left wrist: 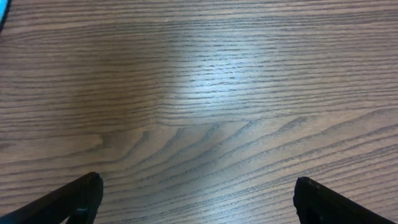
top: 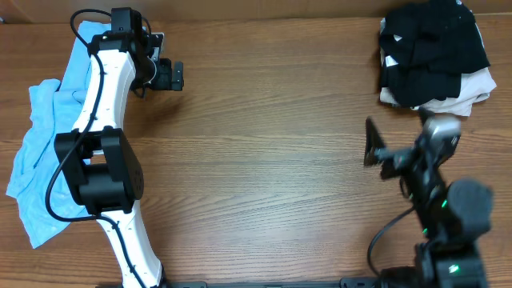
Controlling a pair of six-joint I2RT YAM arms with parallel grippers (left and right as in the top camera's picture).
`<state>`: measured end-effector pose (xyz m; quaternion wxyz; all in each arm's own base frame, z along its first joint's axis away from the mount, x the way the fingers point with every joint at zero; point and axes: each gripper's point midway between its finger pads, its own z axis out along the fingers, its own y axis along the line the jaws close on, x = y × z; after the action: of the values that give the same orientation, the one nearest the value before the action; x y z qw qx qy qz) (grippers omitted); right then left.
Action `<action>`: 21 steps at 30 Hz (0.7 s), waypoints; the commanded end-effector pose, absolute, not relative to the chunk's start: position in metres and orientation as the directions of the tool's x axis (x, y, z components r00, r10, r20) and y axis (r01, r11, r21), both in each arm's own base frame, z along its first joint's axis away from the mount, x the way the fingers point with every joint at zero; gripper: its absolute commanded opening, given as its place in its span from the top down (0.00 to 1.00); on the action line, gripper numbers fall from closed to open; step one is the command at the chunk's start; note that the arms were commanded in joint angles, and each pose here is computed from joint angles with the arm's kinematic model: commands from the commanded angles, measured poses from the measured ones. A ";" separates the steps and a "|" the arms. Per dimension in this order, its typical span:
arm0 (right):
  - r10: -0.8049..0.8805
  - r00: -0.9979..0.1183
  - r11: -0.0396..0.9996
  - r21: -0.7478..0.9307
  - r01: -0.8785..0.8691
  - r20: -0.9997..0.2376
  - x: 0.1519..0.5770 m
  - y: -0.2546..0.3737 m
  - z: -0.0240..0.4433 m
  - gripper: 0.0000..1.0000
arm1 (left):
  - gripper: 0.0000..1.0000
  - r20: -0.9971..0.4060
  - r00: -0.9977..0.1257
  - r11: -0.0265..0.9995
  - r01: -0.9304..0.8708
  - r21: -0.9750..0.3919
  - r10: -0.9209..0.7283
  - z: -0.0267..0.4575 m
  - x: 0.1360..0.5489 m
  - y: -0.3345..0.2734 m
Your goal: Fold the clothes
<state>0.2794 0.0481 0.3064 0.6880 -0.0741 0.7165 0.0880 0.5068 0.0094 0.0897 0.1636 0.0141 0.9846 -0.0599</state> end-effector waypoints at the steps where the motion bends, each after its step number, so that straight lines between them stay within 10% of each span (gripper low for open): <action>1: 0.023 0.000 0.969 0.022 -0.247 -1.000 0.264 0.050 0.275 0.00 | 0.00 -0.318 -0.948 0.993 0.043 -0.114 0.005 0.086 0.507 0.009; 21: 0.021 -0.003 0.933 0.020 -0.360 -1.000 0.235 0.068 0.177 0.00 | 0.00 -0.318 -0.948 0.993 0.044 -0.114 0.005 0.086 0.507 0.008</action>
<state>0.2349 0.0651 0.1882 0.7045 -0.1186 0.6877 0.1290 0.5068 0.0092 0.0897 0.1635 0.0143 0.9846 -0.0599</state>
